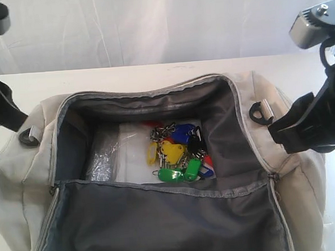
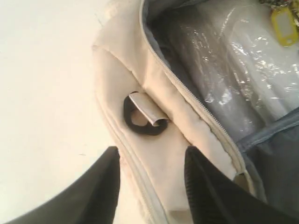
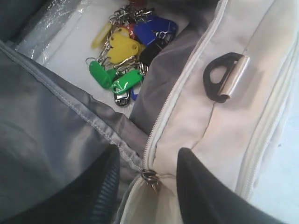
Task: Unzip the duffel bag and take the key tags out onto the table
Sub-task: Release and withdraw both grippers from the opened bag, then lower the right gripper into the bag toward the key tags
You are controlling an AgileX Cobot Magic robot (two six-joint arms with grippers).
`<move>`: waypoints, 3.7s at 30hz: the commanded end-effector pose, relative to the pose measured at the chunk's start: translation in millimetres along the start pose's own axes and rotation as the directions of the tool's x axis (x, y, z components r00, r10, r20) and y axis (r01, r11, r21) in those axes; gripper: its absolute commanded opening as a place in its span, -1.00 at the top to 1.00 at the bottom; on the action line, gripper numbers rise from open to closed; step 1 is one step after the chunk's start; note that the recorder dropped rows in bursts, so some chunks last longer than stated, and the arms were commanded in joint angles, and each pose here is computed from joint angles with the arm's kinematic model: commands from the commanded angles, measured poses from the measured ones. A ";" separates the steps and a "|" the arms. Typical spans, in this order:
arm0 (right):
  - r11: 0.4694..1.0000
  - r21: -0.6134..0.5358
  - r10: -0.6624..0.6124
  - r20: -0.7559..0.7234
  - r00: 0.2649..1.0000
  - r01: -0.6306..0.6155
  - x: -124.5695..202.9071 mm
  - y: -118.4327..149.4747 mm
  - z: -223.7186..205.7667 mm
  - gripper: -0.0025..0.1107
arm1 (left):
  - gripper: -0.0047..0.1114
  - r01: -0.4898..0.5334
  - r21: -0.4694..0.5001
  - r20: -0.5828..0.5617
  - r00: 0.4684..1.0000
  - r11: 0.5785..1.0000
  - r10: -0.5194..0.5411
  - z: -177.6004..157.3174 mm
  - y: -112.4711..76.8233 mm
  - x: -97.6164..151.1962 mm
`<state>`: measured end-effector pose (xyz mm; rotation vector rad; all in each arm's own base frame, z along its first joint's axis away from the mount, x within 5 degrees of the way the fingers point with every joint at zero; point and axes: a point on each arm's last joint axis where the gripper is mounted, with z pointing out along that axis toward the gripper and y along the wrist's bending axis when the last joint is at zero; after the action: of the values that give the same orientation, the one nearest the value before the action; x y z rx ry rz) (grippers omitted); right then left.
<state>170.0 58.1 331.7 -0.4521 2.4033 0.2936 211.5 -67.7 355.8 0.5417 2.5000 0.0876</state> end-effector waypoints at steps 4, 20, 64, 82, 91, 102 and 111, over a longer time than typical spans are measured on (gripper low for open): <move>1.000 -0.005 -0.018 0.018 1.000 0.018 0.6 2.2 -5.7 0.29 | 0.03 0.308 0.412 -0.034 0.946 0.858 -0.323 33.6 73.3 4.8; 1.000 -0.007 -0.016 0.019 1.000 0.016 0.6 2.3 -5.7 0.29 | -0.33 0.465 0.525 -0.210 0.882 0.713 -0.421 135.8 85.4 31.3; 1.000 0.017 -0.025 0.053 0.998 0.024 -3.1 -0.1 -3.7 0.29 | 0.34 0.492 0.483 -0.051 0.841 0.724 -0.538 137.7 116.8 15.0; 0.986 -0.163 -0.007 0.215 0.977 0.043 -46.2 18.4 -24.0 0.29 | -0.25 0.208 0.398 0.331 0.876 0.893 -0.352 -23.4 114.5 -37.4; 0.928 -0.350 -0.082 0.152 0.985 0.131 -83.0 40.8 28.9 0.29 | 0.11 0.123 0.418 0.305 0.915 0.900 -0.266 -73.0 76.6 -11.9; 0.894 -0.404 -0.244 -0.077 0.967 0.194 -122.3 95.7 179.2 0.52 | 0.92 0.106 0.388 0.379 0.887 0.915 -0.263 -34.8 7.6 86.3; 0.977 0.018 -0.187 -0.396 0.899 0.211 -98.3 47.7 262.7 -0.09 | 0.92 0.069 0.435 0.342 0.910 0.898 -0.235 -10.1 -8.2 99.0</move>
<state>365.1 224.3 197.8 -0.8400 2.7095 0.1929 129.9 -32.5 309.9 0.4657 2.1737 -0.5437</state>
